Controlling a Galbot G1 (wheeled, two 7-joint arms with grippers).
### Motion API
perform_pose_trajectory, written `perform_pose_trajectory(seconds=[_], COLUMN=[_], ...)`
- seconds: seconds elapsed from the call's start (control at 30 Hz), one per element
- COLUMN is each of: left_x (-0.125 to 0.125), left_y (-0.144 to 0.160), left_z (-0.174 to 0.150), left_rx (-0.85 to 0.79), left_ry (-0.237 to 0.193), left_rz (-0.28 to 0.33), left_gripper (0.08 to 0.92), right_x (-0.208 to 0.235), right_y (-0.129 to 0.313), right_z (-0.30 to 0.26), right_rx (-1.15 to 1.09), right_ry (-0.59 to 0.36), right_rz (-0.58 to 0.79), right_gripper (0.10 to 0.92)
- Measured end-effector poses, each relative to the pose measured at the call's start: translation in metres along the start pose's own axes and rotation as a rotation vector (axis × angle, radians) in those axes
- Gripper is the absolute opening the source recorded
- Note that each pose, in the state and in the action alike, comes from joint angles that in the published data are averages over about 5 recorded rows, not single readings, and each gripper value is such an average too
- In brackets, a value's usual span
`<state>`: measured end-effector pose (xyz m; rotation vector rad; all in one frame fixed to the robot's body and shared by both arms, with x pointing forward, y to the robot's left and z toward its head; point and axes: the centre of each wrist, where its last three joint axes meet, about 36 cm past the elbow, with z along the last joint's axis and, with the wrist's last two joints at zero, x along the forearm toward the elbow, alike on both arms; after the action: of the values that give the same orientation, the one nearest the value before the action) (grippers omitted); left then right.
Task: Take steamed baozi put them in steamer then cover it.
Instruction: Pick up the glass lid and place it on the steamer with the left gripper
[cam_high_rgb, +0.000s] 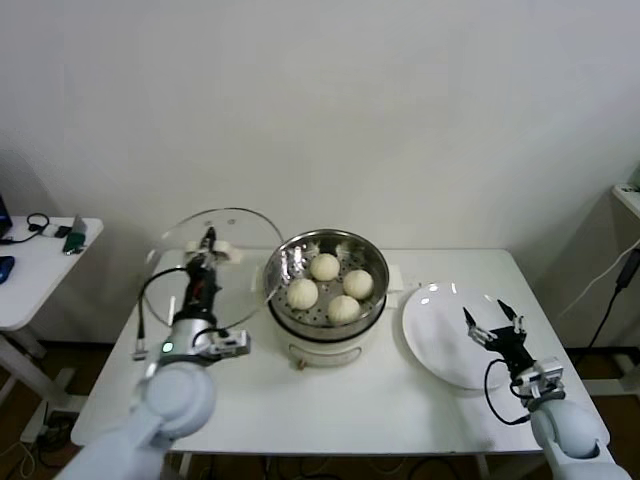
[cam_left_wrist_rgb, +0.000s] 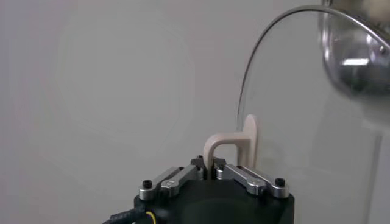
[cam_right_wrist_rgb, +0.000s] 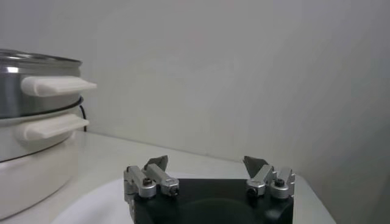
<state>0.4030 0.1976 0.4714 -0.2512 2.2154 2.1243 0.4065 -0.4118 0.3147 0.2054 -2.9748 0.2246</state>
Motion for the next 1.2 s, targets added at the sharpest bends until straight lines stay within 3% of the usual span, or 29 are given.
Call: perform_pose_trajectory(seconds=[0.47, 0.67, 1.2], left_x=[-0.03, -0.04, -0.054], left_y=[-0.023, -0.029, -0.045], left_z=[-0.126, -0.167, -0.196], left_rx=[0.059, 0.065, 0.007], left_ry=[-0.087, -0.101, -0.088], left_rz=[0.065, 0.1, 0.185], left_gripper=[0.151, 0.151, 0.151], right_x=[-0.002, -0.002, -0.003], right_y=[-0.006, -0.007, -0.006], right_z=[0.002, 0.003, 0.008], right_rx=[0.019, 0.023, 0.023], right_ry=[0.001, 0.0, 0.002], right_rz=[0.011, 0.015, 0.017], right_gripper=[0.823, 0.823, 0.823])
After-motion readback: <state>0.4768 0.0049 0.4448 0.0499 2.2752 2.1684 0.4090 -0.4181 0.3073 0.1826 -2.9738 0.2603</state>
